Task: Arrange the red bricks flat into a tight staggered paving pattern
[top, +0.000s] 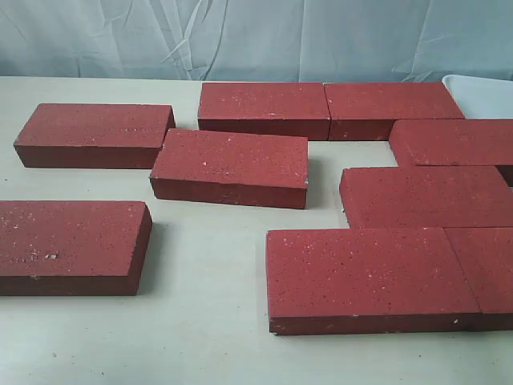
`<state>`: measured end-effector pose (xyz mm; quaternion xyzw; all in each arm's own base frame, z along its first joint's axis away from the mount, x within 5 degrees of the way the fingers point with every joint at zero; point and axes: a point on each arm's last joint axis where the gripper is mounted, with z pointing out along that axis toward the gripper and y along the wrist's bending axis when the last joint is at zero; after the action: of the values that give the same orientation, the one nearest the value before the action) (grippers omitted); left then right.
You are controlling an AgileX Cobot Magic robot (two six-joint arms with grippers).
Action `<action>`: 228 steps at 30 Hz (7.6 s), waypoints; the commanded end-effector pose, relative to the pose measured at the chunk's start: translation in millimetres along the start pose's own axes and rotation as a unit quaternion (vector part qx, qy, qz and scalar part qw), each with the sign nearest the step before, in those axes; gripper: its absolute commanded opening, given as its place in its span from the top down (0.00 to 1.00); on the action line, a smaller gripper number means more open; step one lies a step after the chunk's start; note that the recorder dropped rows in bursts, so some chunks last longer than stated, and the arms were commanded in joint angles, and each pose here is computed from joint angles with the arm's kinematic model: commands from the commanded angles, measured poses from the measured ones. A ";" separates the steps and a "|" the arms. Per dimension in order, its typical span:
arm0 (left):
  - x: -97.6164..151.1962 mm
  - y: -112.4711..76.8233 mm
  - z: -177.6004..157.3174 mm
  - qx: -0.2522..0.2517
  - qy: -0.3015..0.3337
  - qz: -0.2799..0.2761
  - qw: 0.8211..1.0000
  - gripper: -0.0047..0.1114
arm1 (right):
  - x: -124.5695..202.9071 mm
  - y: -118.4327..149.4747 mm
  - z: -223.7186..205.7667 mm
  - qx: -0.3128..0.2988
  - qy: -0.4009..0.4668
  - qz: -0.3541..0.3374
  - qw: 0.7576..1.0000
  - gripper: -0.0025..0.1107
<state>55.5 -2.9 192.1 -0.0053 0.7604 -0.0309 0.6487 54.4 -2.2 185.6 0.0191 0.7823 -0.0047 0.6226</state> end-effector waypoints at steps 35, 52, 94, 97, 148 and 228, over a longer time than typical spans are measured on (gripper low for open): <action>0.4 0.3 0.0 -0.002 -0.004 -0.003 1.000 0.96 | -0.1 0.1 -0.2 -0.001 -0.005 -0.002 1.000 0.99; -37.1 -0.4 -8.4 -0.010 -0.215 0.051 0.975 0.96 | -0.1 0.1 -0.2 -0.001 -0.005 -0.002 1.000 0.99; -134.9 -5.4 -17.4 -0.008 -0.123 0.029 0.992 0.96 | -0.1 0.1 -0.2 -0.001 -0.005 -0.001 1.000 0.99; -134.9 -5.4 -17.4 -0.008 -0.123 0.029 0.992 0.96 | -0.1 0.1 -0.2 -0.001 -0.005 -0.001 1.000 0.99; -142.2 -157.0 220.0 0.195 0.477 0.216 0.829 0.96 | -0.1 0.5 -0.2 -0.003 -0.005 0.007 1.000 0.99; 2.3 -287.4 333.1 0.401 0.394 0.479 0.674 0.96 | -0.1 0.5 -0.2 -0.003 -0.005 0.007 1.000 0.99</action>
<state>376.6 -301.8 151.4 0.6316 0.7583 -0.0158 0.1608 54.5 -1.7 185.6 0.0245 0.7822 0.0030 0.6226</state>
